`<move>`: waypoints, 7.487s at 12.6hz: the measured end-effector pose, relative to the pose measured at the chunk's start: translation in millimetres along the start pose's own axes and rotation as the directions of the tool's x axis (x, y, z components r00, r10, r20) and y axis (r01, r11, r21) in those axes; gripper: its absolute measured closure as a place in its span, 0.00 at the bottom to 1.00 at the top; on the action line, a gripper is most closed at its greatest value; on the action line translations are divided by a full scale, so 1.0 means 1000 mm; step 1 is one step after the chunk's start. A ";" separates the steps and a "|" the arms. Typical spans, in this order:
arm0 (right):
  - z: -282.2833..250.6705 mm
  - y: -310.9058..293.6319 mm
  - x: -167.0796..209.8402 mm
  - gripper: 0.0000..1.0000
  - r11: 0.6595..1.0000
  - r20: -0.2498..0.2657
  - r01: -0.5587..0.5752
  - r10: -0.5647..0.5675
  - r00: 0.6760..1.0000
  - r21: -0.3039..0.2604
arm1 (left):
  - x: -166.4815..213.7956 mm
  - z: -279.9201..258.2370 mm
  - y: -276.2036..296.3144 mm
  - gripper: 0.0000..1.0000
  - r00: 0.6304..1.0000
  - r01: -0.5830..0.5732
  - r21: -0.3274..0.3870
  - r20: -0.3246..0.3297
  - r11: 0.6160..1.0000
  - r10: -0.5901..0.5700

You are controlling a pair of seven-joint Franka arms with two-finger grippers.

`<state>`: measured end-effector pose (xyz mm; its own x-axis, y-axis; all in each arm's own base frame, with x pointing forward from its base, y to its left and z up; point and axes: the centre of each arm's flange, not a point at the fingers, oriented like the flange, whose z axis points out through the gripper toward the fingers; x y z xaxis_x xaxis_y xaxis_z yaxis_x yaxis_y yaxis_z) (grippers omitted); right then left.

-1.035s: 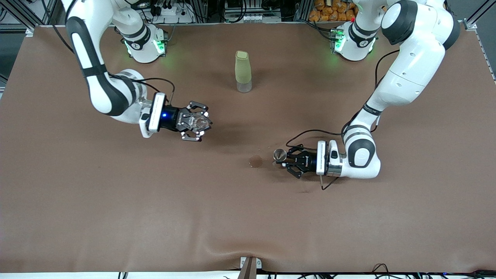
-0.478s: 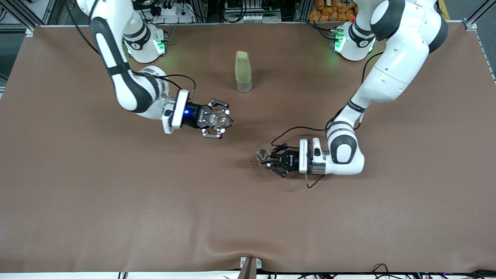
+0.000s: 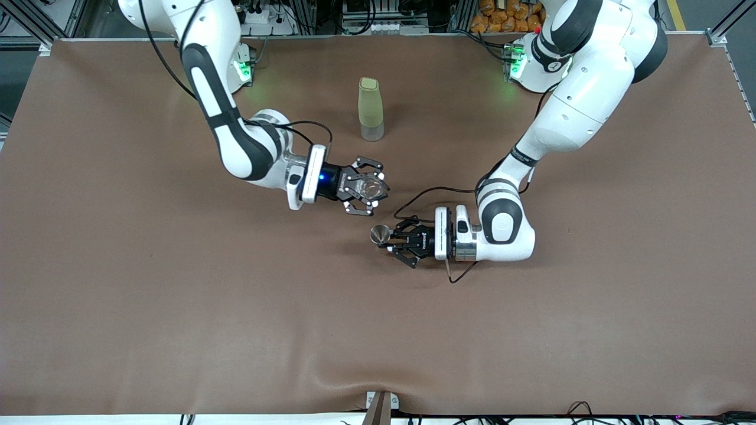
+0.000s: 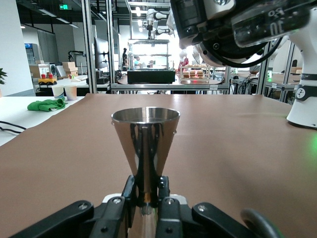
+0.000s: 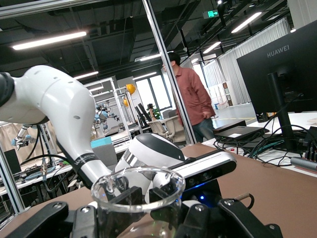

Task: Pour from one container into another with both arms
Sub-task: 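Tilt the glass with the right gripper over the jigger's rim, then pour the liquid from the glass into the jigger held by the left gripper, then rotate the glass upright with the right gripper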

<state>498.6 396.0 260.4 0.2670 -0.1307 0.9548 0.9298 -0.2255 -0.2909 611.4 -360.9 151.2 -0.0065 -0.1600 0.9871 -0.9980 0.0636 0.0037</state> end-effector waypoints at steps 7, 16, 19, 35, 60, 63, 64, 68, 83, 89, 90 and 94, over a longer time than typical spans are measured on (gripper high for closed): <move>0.017 0.014 -0.010 0.85 0.999 0.004 0.000 0.000 1.000 -0.041 | 0.002 -0.001 -0.003 0.79 1.000 -0.018 0.014 0.001 1.000 0.018; 0.022 0.017 -0.012 0.85 0.988 0.016 -0.133 0.134 0.991 -0.076 | 0.001 -0.003 -0.004 0.79 0.999 -0.040 0.019 0.005 0.999 0.040; 0.024 0.016 -0.011 0.85 0.979 0.011 -0.190 0.191 0.981 -0.075 | 0.001 -0.005 -0.005 0.79 0.999 -0.040 0.021 0.007 0.999 0.040; 0.040 0.003 -0.013 0.85 0.855 -0.040 -0.508 0.507 0.861 -0.108 | -0.003 -0.009 -0.005 0.79 0.998 -0.054 0.024 0.012 0.998 0.054; 0.050 -0.005 -0.009 0.85 0.521 -0.078 -0.851 0.848 0.524 -0.059 | -0.018 -0.021 0.008 0.79 0.998 -0.041 -0.012 -0.042 0.999 0.040; 0.050 -0.004 -0.008 0.85 0.501 -0.082 -0.864 0.860 0.504 -0.057 | -0.020 -0.020 0.011 0.79 0.999 -0.034 -0.015 -0.040 0.999 0.034; 0.050 -0.004 -0.008 0.85 0.489 -0.084 -0.870 0.866 0.492 -0.056 | -0.021 -0.020 0.011 0.79 0.999 -0.034 -0.015 -0.040 0.999 0.033; 0.049 -0.003 -0.008 0.85 0.419 -0.089 -0.907 0.902 0.422 -0.050 | -0.020 -0.022 0.010 0.79 0.999 -0.034 -0.012 -0.040 0.999 0.034; 0.047 0.001 -0.005 0.85 0.168 -0.151 -0.986 0.975 0.166 0.006 | -0.018 -0.023 0.010 0.79 0.999 -0.038 -0.012 -0.040 0.999 0.037; 0.049 0.001 -0.003 0.85 0.177 -0.143 -0.984 0.974 0.175 0.005 | -0.013 -0.023 0.009 0.79 0.998 -0.044 -0.012 -0.041 0.999 0.043; 0.051 0.001 -0.001 0.85 0.255 -0.125 -0.967 0.959 0.254 -0.011 | -0.013 -0.023 0.010 0.79 0.998 -0.043 -0.013 -0.040 0.999 0.043; 0.058 -0.001 0.010 0.85 0.634 -0.081 -0.772 0.768 0.636 -0.043 | -0.014 -0.026 0.010 0.79 0.998 -0.039 -0.011 -0.043 0.999 0.039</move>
<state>515.3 451.4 273.4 0.8629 -0.3348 0.3786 0.3730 -0.0836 -0.9241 603.6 -332.6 141.1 -0.0424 -0.1152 0.9924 -0.9962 0.0808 -0.0332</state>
